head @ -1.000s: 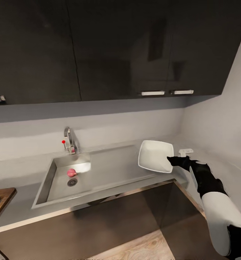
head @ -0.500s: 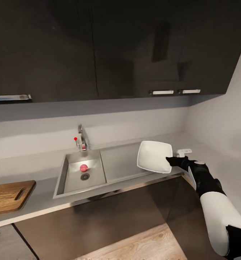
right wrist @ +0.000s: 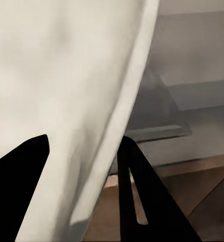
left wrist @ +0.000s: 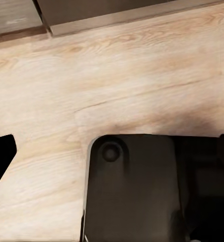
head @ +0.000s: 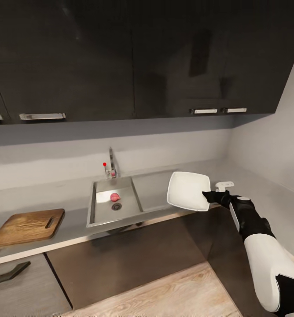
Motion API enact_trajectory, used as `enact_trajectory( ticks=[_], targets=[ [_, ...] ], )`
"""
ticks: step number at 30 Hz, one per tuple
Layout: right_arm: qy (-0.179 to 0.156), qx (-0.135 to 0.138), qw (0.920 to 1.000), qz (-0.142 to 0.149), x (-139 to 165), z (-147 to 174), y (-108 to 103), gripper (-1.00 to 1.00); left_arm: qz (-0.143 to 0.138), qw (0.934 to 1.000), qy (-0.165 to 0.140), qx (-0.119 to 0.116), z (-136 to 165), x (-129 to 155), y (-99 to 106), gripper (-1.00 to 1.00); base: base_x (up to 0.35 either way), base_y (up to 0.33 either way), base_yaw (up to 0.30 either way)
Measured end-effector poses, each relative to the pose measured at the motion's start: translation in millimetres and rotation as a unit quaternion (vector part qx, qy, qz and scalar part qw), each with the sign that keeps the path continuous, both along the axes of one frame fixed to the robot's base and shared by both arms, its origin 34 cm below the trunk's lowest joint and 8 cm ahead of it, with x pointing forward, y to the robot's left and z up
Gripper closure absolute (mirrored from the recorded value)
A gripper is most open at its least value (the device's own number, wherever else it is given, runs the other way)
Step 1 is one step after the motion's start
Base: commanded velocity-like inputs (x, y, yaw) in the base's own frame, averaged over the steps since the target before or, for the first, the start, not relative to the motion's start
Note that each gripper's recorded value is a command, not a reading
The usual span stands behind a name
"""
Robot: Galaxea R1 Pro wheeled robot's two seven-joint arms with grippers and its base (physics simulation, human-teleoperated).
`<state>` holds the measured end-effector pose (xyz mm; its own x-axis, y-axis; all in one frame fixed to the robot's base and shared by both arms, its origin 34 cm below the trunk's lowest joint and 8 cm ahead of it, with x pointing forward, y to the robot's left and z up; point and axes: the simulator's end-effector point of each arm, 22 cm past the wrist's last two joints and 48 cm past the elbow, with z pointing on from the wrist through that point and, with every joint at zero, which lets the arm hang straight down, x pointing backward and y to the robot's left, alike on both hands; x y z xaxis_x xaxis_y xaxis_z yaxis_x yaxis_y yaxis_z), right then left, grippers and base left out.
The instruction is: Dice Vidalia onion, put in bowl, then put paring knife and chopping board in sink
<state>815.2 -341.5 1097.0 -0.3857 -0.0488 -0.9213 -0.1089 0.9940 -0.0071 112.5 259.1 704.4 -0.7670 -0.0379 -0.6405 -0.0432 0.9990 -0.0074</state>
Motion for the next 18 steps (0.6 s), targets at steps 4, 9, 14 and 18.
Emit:
enact_trajectory(
  ticks=[4,9,14,18],
  targets=[
    [0.000,0.000,1.0000,0.001,0,-1,1,1.00,0.000,1.0000,0.000,0.000,0,0,0,-1.00,-0.221,0.237,0.075],
    [0.002,0.001,1.0000,0.001,1,-3,1,1.00,0.000,1.0000,0.002,0.000,0,-1,0,-1.00,-0.205,0.249,0.157],
    [0.004,0.000,1.0000,0.001,1,-7,1,1.00,0.000,1.0000,0.005,0.000,0,-3,0,-1.00,-0.165,0.261,0.190],
    [0.007,0.000,1.0000,0.002,1,-10,2,1.00,0.000,1.0000,0.007,0.000,0,-4,0,-1.00,-0.123,0.273,0.198]
  ],
)
